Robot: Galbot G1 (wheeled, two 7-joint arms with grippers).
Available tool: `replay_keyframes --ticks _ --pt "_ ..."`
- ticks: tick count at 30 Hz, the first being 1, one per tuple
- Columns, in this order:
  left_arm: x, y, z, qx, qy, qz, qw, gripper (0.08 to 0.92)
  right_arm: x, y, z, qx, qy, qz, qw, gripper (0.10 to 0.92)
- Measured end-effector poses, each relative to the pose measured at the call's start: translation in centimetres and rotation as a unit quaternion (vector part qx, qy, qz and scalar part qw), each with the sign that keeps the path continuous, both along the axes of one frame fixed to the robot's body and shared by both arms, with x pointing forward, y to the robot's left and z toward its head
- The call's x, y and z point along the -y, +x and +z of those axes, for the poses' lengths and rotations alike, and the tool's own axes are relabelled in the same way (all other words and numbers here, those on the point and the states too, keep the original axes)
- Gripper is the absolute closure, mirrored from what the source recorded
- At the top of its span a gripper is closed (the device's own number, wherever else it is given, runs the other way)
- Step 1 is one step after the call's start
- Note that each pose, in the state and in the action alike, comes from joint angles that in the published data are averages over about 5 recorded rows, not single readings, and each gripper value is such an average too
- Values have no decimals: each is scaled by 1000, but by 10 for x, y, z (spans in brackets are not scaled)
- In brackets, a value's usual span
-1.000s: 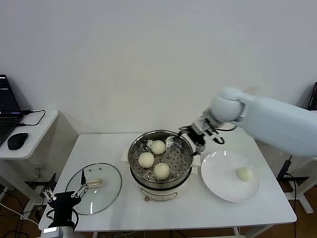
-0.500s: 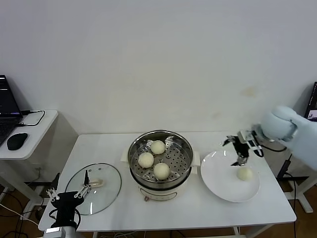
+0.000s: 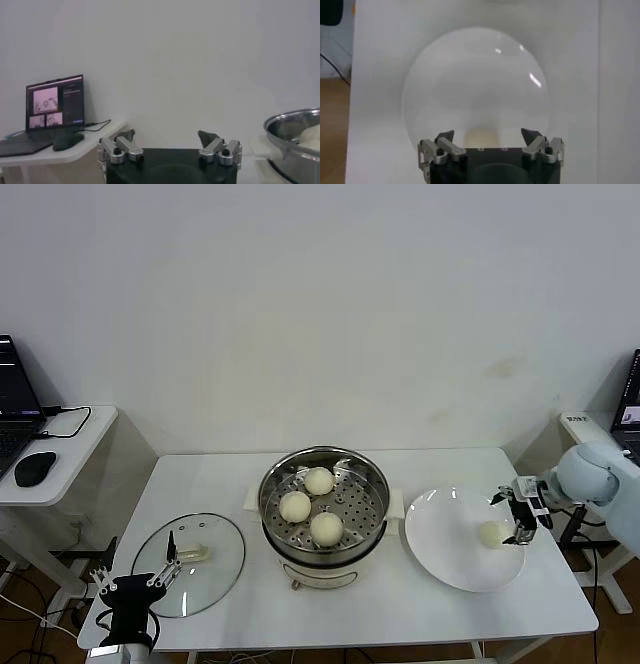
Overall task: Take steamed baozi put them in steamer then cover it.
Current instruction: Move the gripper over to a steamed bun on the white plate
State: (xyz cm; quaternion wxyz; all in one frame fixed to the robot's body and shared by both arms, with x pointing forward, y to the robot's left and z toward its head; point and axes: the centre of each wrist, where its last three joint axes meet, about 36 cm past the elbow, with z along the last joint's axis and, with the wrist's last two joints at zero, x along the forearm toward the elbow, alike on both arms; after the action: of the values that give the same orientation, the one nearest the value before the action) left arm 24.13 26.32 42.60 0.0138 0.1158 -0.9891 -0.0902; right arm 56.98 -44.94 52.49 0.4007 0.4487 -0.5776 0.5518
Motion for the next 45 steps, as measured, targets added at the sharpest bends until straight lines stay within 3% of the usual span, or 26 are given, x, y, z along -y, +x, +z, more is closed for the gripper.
replay_keyframes --ticks 27,36,45 --pt "-1 1 -6 -7 1 5 1000 177 3 28 -73 -15 -16 -51 998 211" --pt "-1 1 -8 -8 0 5 1000 177 -1 34 -80 -17 -15 -56 998 346" --pt "-1 0 -6 -7 0 5 1000 177 -3 36 -74 -21 -14 -55 998 425"
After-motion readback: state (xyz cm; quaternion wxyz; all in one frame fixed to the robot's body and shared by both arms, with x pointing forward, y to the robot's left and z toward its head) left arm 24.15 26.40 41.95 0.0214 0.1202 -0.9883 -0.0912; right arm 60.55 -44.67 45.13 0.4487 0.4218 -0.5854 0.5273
